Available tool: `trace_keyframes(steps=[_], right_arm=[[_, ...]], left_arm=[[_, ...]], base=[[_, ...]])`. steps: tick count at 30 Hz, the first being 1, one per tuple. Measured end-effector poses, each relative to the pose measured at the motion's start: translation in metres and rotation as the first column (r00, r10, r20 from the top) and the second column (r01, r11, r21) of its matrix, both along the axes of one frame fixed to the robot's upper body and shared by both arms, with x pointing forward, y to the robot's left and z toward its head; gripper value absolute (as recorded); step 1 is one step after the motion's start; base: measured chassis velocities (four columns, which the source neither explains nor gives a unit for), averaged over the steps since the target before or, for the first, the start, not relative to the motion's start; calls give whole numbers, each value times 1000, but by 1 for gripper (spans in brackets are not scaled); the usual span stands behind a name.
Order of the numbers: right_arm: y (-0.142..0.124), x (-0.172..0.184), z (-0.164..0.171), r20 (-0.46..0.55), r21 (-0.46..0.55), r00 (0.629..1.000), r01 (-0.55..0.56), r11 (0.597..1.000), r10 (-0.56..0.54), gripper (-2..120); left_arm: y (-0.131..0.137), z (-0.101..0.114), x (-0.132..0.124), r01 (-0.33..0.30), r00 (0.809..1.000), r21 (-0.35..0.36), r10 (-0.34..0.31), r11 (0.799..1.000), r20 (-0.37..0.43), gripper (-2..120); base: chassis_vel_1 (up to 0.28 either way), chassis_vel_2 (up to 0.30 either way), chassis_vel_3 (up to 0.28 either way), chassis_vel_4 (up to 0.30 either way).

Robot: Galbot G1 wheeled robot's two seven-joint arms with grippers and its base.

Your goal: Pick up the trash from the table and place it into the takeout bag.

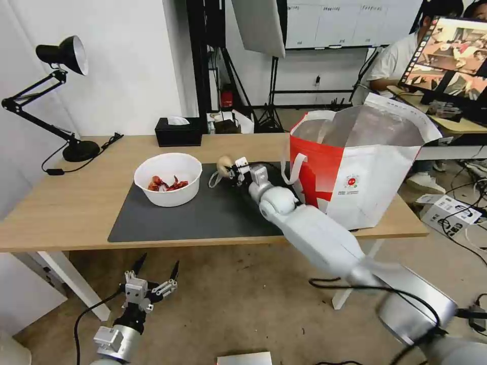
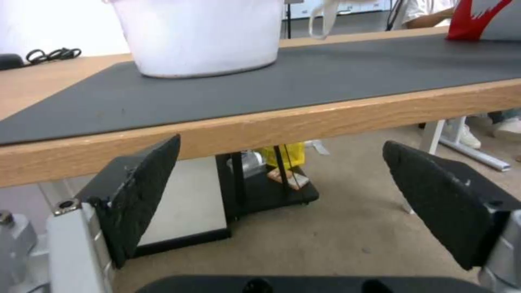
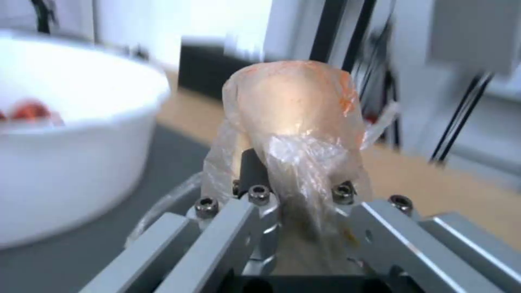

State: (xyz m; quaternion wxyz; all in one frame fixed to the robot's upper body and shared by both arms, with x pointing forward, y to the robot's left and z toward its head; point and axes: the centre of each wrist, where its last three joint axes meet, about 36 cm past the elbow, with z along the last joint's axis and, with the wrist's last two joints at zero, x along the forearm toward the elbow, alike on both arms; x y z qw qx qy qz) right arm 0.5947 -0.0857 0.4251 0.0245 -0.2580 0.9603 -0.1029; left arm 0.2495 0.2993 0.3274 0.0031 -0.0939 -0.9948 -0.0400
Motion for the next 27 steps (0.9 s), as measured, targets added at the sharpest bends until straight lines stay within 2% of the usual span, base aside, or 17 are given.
trace_keyframes(steps=[3,7,9,12,17,19,20,22,23,25,26,27], right_arm=[[2,-36,8,73,71,997,25,997,-30,4],[-2,-63,21,127,137,988,65,988,-82,4],[-3,-71,26,139,159,985,80,984,-102,4],[-14,-92,52,187,237,966,130,963,-176,4],[-30,-106,81,242,287,941,162,944,-235,4],[-47,-113,102,287,308,914,195,931,-287,4],[-47,-113,102,287,308,914,195,931,-287,4],[-70,-118,121,329,310,873,260,914,-360,4],[-70,-118,121,329,310,873,260,914,-360,4],[-86,-122,130,338,306,839,329,893,-425,4],[-86,-122,130,338,306,839,329,893,-425,4],[-94,-122,133,337,302,823,365,880,-457,4]], left_arm=[[-1,2,-1,2,1000,0,-2,1000,4,100],[-2,3,-2,3,1000,2,-3,1000,2,100],[-2,3,-2,3,1000,3,-3,1000,3,100],[-1,5,-1,2,1000,5,-2,1000,8,100],[-1,6,-1,3,1000,7,-3,1000,8,100],[-3,6,-2,4,1000,9,-4,1000,7,100],[-3,6,-2,4,1000,9,-4,1000,7,100],[-4,5,-3,6,1000,11,-6,1000,6,100],[-4,5,-3,6,1000,11,-6,1000,6,100],[-5,5,-3,10,1000,10,-11,1000,5,100],[-5,5,-3,10,1000,10,-11,1000,5,100],[-6,6,-2,14,1000,11,-14,1000,6,100]], base=[[0,0,0,0],[0,0,0,0],[0,0,0,0],[0,0,0,0],[0,0,0,0],[0,0,0,0],[0,0,0,0],[0,0,0,0],[0,0,0,0],[0,0,0,0],[0,0,0,0],[0,0,0,0]])
